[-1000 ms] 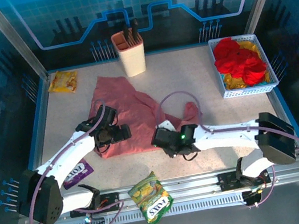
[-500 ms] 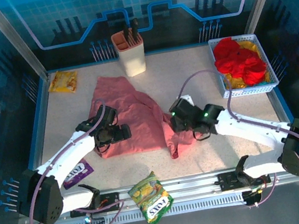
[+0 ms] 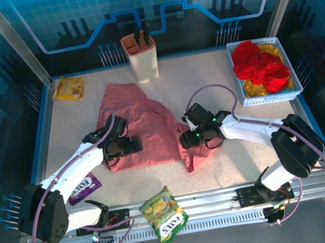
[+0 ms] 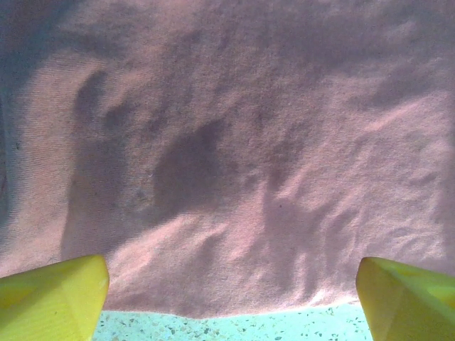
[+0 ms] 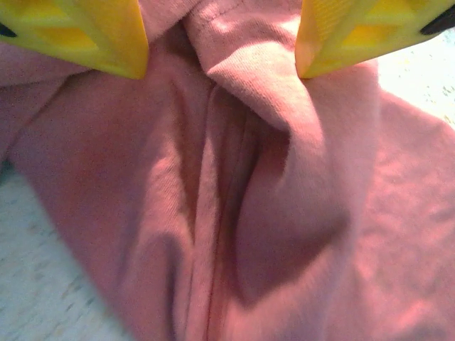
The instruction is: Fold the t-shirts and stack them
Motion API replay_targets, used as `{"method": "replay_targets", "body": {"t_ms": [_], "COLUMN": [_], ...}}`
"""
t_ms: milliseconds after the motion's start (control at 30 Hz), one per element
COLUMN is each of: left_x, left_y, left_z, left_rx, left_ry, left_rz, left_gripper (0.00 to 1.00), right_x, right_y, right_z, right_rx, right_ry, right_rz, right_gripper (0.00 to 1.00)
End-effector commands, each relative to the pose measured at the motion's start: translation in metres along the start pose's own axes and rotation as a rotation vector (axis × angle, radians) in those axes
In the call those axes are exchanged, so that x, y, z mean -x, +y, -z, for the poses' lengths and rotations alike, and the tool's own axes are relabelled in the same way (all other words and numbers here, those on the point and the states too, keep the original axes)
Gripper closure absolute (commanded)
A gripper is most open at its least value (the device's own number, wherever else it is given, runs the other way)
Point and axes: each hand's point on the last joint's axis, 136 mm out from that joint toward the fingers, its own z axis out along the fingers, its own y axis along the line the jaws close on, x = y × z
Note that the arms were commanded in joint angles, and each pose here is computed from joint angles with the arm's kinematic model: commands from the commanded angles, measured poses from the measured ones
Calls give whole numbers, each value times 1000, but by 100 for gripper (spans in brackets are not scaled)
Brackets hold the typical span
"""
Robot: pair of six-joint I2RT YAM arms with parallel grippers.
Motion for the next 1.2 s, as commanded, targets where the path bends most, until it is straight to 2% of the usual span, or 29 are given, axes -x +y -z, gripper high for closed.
{"method": "replay_targets", "body": {"t_ms": [0, 133, 233, 433, 567, 800, 933, 1167], "left_x": [-3, -2, -1, 0, 0, -1, -3, -4], "left_y": [0, 1, 1, 1, -2, -1, 1, -4], "left_z": [-1, -1, 1, 0, -2, -2, -3, -8], "left_rx": [-13, -8, -4, -2, -11, -5, -4, -24], "left_ry": [10, 9, 7, 8, 15, 15, 18, 29], "left_rz": [-11, -14, -17, -18, -15, -18, -16, -6], "left_gripper": [9, 9, 9, 9, 9, 9, 9, 9], "right_x": [-2, -8, -12, -20, -15, -11, -15, -41], "right_y": [17, 38, 52, 74, 82, 71, 42, 20], "right_z": [-12, -19, -19, -12, -1, 8, 19, 9], "right_rx": [129, 216, 208, 67, 3, -45, -160, -79], "right_ry": [28, 59, 68, 47, 4, -31, -48, -22], "right_rz": [47, 81, 142, 281, 335, 291, 164, -104], "right_gripper": [43, 46, 48, 53, 52, 44, 44, 54]}}
